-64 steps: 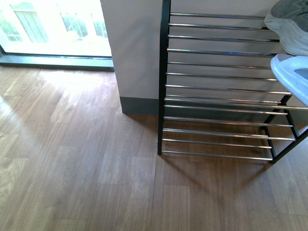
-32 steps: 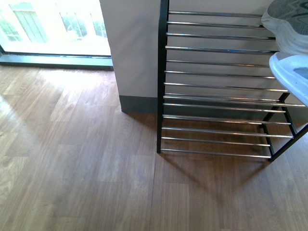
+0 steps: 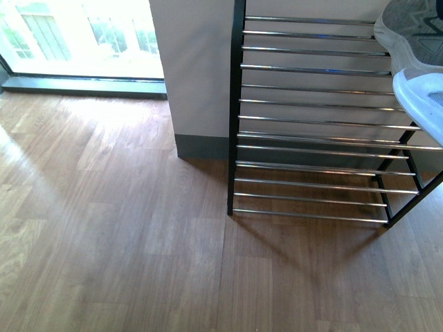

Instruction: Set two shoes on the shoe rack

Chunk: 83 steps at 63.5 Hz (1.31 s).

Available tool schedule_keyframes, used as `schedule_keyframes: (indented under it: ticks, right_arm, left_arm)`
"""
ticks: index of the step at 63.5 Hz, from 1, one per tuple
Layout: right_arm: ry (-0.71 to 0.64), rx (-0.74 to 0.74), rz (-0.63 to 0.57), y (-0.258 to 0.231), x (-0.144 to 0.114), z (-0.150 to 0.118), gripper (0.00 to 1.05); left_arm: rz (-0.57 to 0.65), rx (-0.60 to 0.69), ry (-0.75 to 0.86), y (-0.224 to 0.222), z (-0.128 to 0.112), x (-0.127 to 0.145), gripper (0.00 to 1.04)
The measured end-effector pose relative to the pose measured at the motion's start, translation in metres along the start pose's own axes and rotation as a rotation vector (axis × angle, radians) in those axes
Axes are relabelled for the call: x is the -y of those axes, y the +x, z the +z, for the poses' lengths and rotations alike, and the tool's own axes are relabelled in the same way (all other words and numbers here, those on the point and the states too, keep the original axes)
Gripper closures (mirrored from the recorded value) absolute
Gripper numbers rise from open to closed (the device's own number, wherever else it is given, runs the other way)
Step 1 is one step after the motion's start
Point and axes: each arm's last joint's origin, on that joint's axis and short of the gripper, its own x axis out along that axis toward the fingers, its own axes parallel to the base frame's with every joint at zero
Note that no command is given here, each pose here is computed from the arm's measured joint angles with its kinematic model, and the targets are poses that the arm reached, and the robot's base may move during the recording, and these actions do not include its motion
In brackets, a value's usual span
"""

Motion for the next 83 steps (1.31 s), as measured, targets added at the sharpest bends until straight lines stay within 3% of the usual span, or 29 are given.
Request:
schedule_keyframes:
  ticks: [40,45,50,62,71,72,83]
  right_arm:
    - [0.0,0.004,0.007,0.0,0.0,0.0,1.03]
    - [0.005,0.142,0.124,0.0,-0.003,0.003,1.03]
    - [0.01,0.203,0.148,0.002,-0.012,0.012,1.03]
    - [0.061,0.198,0.143,0.017,-0.051,0.039,1.03]
    - [0.061,0.183,0.156,0.037,-0.105,0.062,1.03]
    - [0.076,0.048,-0.098,0.135,-0.173,0.06,1.03]
    - [0.07,0.037,-0.244,0.181,-0.175,0.053,1.03]
  left_arm:
    - [0.0,-0.001,0.001,0.0,0.0,0.0,1.03]
    - [0.001,-0.001,0.001,0.0,0.0,0.0,1.03]
    - [0.0,-0.001,0.001,0.0,0.0,0.0,1.03]
    - [0.001,-0.001,0.001,0.0,0.0,0.0,1.03]
    - [0.0,-0.001,0.001,0.0,0.0,0.0,1.03]
    - [0.0,-0.001,0.001,0.0,0.0,0.0,1.03]
    - [0.0,-0.001,0.001,0.0,0.0,0.0,1.03]
